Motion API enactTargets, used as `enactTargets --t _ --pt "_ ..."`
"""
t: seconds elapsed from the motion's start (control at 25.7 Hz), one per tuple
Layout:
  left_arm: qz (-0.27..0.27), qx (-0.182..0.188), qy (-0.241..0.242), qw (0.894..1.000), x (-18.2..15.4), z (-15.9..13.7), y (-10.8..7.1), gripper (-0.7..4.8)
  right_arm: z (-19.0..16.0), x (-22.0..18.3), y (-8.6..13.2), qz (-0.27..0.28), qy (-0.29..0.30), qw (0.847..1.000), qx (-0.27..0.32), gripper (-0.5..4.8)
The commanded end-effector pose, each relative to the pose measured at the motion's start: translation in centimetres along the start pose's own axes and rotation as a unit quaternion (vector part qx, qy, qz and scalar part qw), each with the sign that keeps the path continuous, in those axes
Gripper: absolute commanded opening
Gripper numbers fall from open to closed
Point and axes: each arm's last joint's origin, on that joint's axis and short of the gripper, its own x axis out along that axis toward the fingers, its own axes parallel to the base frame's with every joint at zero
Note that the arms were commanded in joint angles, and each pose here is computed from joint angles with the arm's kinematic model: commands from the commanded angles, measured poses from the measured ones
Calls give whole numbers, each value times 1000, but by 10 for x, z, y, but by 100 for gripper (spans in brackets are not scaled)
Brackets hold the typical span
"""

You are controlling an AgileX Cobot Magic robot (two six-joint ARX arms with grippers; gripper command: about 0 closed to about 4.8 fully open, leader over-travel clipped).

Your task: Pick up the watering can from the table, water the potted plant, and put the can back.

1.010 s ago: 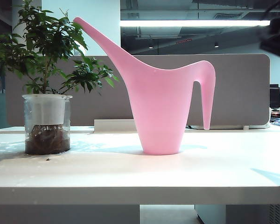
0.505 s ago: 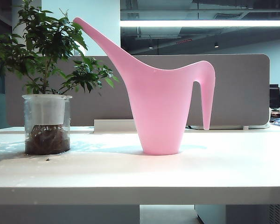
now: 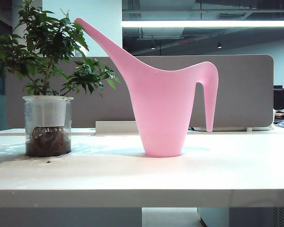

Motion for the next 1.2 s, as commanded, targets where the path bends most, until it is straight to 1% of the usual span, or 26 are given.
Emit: enactTargets --t 0.04,0.12,0.23,0.5,0.85,1.2 --pt "-2 3 -5 1000 0 1 0 -5 -1 -4 -1 -15 -12 1000 1 -6" --pt "-2 3 -5 1000 0 1 0 -5 2 -7 -2 -16 -35 999 6 -6" --pt "-2 3 -5 1000 0 1 0 -5 4 -8 -3 -17 -46 999 8 -6" --pt "-2 3 -5 1000 0 1 0 -5 4 -8 -3 -19 -46 999 8 -6" --pt "-2 3 -5 1000 0 1 0 -5 3 -8 -2 1 -45 999 7 -6" --pt "-2 3 -5 1000 0 1 0 -5 4 -8 -2 -7 -45 999 8 -5"
